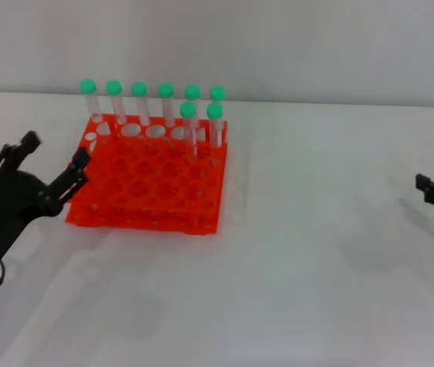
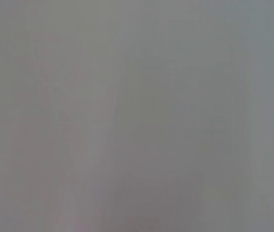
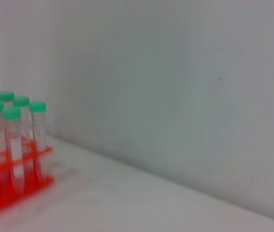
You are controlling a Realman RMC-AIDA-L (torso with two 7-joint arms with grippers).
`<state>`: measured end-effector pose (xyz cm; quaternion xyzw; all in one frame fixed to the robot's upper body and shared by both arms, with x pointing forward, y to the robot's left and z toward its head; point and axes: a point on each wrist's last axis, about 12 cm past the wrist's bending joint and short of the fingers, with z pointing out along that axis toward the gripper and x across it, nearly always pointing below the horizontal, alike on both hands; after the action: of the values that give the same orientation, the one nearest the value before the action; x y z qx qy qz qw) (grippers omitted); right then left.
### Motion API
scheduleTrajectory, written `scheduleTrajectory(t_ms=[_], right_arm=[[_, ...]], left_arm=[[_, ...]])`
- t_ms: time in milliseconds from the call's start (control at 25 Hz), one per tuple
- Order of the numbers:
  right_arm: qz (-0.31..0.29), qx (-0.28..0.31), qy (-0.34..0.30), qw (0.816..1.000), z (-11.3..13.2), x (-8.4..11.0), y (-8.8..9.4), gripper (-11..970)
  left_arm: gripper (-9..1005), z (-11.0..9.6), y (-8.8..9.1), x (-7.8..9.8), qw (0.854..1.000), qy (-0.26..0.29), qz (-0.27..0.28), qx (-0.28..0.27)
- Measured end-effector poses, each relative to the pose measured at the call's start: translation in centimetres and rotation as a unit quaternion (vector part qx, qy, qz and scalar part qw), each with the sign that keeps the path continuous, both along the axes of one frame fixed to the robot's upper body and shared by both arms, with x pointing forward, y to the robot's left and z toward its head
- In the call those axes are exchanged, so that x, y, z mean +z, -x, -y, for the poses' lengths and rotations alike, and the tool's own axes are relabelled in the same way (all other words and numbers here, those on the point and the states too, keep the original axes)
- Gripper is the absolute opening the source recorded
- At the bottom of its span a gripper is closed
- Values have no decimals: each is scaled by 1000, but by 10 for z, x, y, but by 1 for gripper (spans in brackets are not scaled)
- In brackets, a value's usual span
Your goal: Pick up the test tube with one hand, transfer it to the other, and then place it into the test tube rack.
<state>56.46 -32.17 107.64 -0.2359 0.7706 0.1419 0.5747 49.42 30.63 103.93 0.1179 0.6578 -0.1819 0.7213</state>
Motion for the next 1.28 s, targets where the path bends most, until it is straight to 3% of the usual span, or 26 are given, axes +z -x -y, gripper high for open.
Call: scheduleTrajectory(t_ms=[120,280,440,600,880,1280], right_arm=[[39,-13,-66,997,14,-18,25,812],[132,-87,-149,976,38,-33,71,812],[192,-141,-158,958,50,-36,104,812],[206,-200,-152,946,70,-39,126,813],[192,-256,-129,939,85,-47,141,813],[209,-275,-100,933,96,-44,143,813]], left_arm=[[875,-4,8,-6,1000,-11,4,14],[874,-7,16,-9,999,-24,13,25],[873,-11,21,-10,999,-19,23,44],[872,-17,28,-8,996,-8,46,70],[865,-29,40,-5,988,19,78,128],[849,-21,27,-7,987,28,74,139]])
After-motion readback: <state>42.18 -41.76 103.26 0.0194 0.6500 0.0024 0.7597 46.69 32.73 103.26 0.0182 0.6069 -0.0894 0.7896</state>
